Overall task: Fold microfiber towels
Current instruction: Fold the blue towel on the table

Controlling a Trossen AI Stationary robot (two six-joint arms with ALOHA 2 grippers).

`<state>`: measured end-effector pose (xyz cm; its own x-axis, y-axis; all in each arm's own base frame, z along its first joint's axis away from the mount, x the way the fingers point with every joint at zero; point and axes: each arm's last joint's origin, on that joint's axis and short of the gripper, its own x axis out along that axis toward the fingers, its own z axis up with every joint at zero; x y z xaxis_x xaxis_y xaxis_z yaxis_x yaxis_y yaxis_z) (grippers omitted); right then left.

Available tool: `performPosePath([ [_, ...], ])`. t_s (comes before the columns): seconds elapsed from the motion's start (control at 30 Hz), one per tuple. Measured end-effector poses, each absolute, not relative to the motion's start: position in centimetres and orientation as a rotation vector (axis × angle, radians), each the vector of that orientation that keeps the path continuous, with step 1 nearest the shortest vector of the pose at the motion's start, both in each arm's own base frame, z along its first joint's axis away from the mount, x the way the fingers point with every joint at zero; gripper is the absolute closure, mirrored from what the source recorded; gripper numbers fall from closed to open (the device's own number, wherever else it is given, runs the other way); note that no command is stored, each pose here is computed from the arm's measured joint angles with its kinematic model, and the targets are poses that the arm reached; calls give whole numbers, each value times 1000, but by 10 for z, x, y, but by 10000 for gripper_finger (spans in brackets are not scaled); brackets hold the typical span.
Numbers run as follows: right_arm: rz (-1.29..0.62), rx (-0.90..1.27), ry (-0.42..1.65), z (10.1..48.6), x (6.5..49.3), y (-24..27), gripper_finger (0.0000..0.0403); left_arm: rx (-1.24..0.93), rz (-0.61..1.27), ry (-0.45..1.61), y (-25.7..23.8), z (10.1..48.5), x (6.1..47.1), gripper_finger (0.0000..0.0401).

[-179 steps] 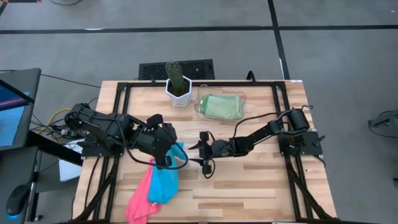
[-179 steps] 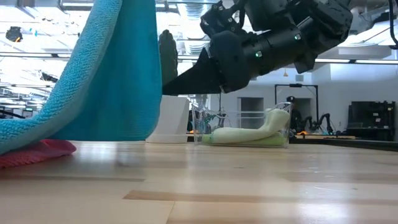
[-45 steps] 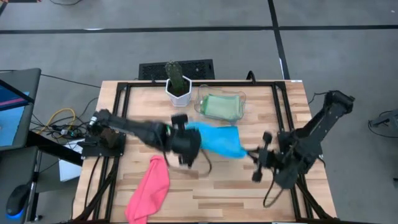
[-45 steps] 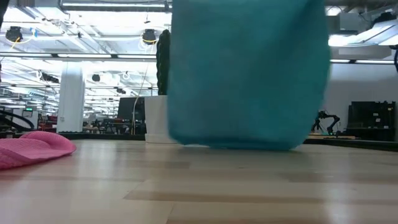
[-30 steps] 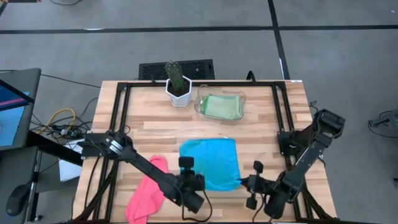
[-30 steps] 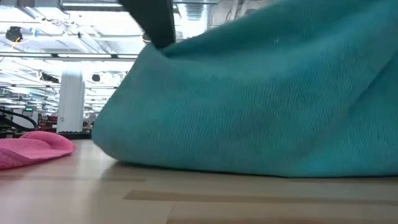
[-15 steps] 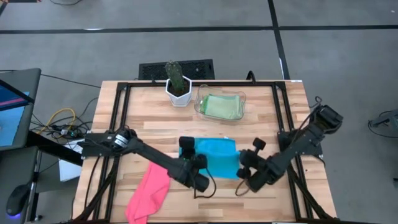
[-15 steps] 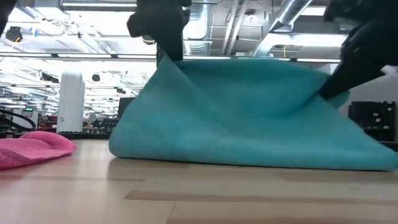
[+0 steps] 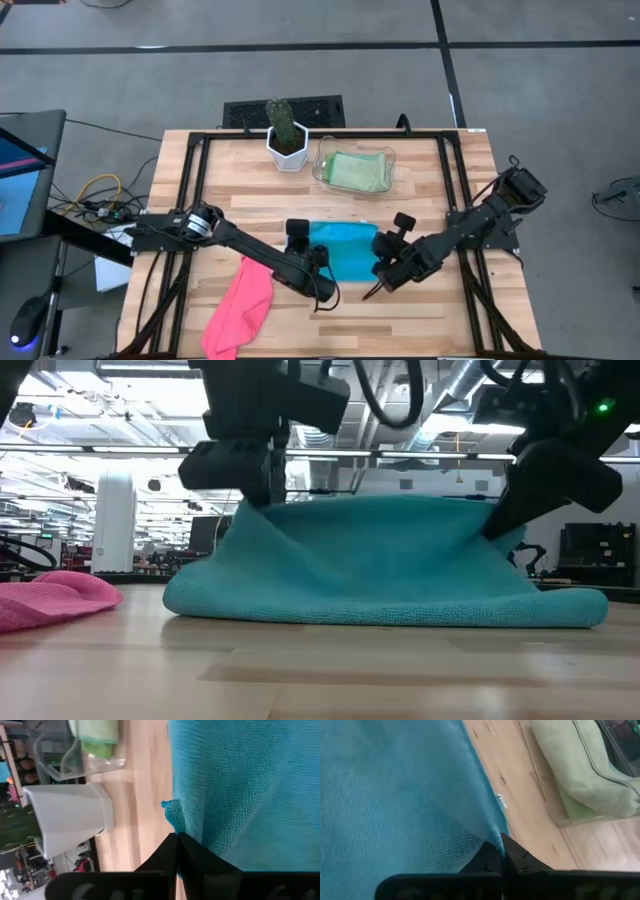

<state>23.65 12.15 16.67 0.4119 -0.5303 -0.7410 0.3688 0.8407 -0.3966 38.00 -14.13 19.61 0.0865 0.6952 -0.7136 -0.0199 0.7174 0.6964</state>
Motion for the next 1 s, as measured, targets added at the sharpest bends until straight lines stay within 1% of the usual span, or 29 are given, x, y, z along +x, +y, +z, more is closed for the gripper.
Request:
performPosePath([
  [0.3, -559, -163, 971, 167, 243, 119, 394, 600, 595, 1414, -142, 206, 373, 401],
  [0.63, -558, -166, 974, 167, 243, 119, 393, 563, 587, 1393, -138, 205, 379, 401],
  [0.73, -563, -164, 974, 167, 243, 119, 382, 551, 587, 1390, -136, 204, 380, 401],
  [0.87, -572, -159, 976, 167, 244, 116, 356, 525, 571, 1389, -133, 203, 384, 399],
  [1.0, -584, -129, 996, 167, 247, 110, 342, 502, 572, 1391, -129, 203, 387, 380],
])
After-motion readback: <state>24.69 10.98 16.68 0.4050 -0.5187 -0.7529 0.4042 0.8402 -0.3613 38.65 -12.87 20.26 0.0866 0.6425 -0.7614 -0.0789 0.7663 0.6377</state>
